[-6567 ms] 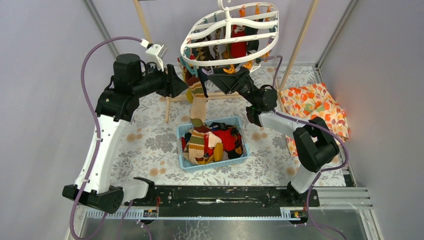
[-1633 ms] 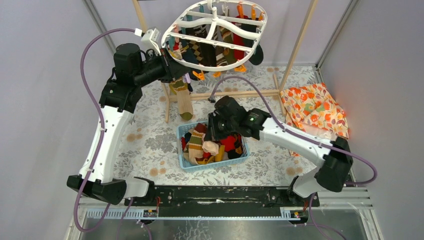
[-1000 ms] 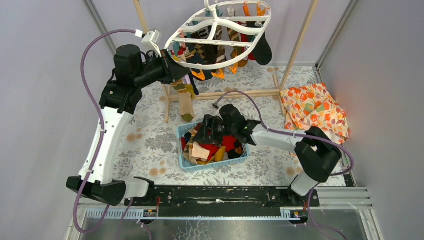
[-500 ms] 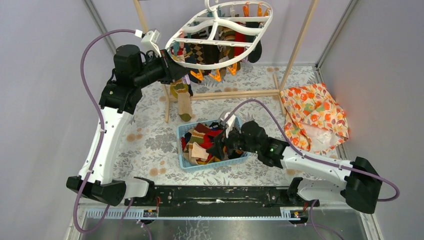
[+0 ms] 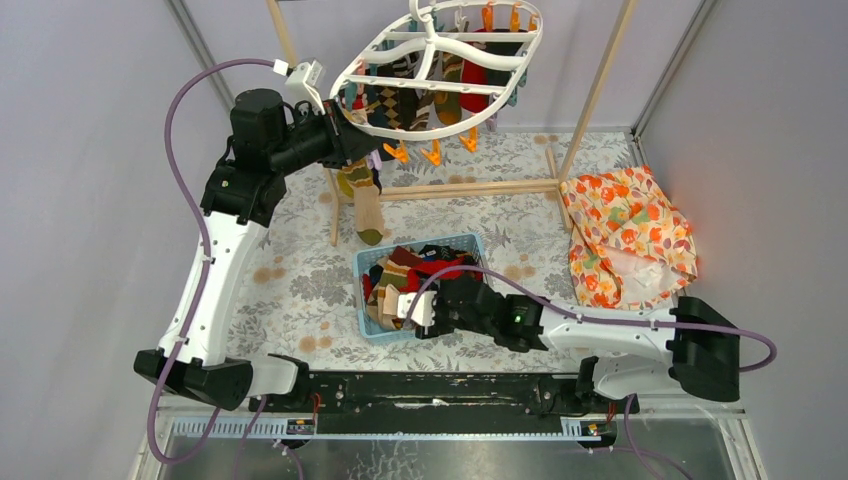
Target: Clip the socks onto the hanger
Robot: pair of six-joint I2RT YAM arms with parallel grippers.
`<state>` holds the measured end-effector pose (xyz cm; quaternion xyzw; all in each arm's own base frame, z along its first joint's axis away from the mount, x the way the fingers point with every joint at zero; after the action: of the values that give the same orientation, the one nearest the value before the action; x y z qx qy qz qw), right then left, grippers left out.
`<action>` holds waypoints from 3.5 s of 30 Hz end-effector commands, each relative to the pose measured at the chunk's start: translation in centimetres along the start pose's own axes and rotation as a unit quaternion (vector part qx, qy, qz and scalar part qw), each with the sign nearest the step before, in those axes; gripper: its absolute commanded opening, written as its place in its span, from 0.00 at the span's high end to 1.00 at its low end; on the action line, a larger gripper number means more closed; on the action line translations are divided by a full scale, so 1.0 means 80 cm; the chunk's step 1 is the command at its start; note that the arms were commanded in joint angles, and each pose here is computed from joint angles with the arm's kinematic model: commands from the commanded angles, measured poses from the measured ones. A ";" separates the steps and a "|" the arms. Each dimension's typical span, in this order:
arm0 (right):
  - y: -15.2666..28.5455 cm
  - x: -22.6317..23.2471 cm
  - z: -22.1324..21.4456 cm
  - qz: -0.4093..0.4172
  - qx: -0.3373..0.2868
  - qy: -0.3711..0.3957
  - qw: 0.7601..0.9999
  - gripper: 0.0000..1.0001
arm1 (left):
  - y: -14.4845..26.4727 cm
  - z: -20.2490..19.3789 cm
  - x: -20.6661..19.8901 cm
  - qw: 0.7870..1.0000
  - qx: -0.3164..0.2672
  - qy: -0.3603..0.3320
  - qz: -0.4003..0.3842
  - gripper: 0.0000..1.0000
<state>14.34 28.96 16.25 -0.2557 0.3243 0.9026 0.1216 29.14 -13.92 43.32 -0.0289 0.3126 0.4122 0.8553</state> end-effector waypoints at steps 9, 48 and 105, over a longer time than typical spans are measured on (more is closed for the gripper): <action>-0.020 -0.004 0.039 -0.035 0.049 0.227 0.972 0.39 | 0.004 0.010 -0.005 1.000 -0.008 -0.020 -0.007 1.00; -0.019 -0.022 0.033 0.115 -0.169 -0.531 0.823 0.99 | 0.010 0.006 -0.010 0.999 0.004 -0.024 -0.024 1.00; -0.032 -0.009 0.034 -0.054 -0.072 -0.008 0.996 0.26 | 0.012 0.002 -0.017 0.999 0.015 -0.014 -0.046 1.00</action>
<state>14.49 31.38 15.53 -0.2213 0.2432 0.9321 0.1520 28.40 -14.23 43.84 -0.0202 0.3048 0.3768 0.8745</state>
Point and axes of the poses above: each gripper's point midway between its finger pads, its own y axis back along the fingers, its own x axis along the line the jaws close on, z = x × y, the point moved 6 cm from there along y, back along the fingers, and after that the axes turned 5 degrees about y, right-handed, at the moved point
